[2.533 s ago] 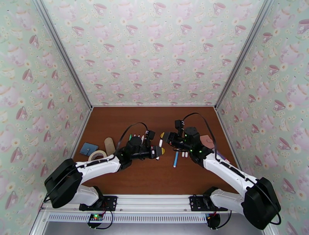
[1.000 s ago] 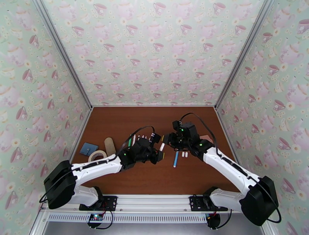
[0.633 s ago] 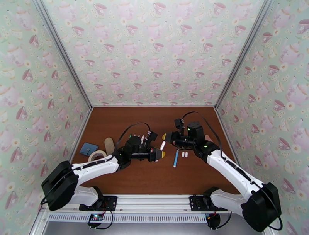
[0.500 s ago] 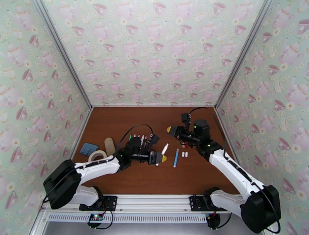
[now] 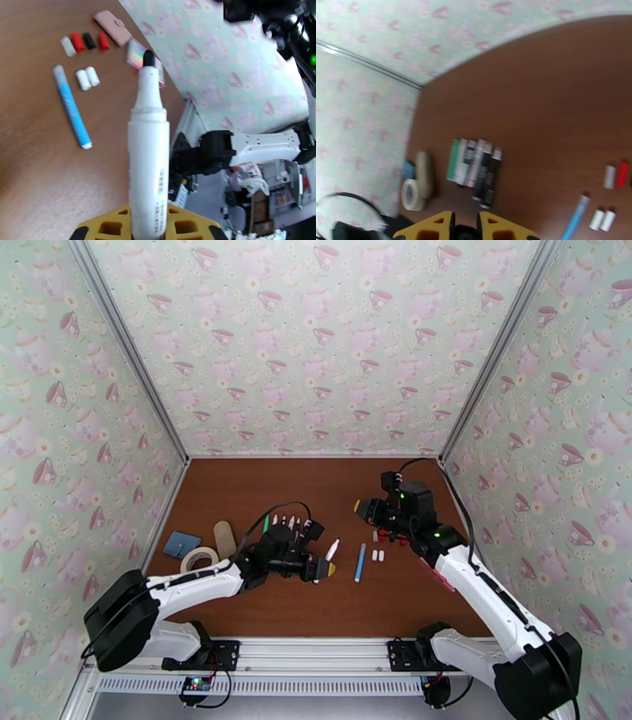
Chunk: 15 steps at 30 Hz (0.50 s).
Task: Open the pen caps
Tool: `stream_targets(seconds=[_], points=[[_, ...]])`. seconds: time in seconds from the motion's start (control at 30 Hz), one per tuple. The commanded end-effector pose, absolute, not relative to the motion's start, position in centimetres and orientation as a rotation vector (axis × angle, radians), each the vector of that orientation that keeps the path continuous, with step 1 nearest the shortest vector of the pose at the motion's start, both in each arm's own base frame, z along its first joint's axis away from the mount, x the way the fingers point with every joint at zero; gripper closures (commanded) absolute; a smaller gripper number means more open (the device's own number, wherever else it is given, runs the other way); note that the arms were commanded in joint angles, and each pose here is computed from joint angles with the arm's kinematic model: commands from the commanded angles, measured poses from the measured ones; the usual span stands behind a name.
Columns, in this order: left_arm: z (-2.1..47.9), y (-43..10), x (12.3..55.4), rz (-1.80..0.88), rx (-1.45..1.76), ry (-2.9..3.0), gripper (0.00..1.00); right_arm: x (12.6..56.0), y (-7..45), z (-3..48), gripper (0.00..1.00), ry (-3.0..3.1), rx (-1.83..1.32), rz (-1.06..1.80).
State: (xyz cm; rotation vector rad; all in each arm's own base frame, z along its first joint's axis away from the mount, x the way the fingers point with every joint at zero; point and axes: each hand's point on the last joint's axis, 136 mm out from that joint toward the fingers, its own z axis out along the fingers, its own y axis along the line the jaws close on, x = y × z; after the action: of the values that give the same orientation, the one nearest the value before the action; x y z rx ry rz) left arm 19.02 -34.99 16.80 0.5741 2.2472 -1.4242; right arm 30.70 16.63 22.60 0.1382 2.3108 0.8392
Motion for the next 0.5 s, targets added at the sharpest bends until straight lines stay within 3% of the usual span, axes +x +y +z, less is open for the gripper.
stream_targets(seconds=[0.0,0.47], points=[[18.5,-34.3,20.2,-1.323,0.551,2.188,0.9,28.0,12.8,17.9,1.0,2.527,0.15,0.544],[19.4,-33.9,21.0,-1.271,0.511,2.182,0.91,27.0,6.5,8.2,1.0,2.811,0.306,0.164]])
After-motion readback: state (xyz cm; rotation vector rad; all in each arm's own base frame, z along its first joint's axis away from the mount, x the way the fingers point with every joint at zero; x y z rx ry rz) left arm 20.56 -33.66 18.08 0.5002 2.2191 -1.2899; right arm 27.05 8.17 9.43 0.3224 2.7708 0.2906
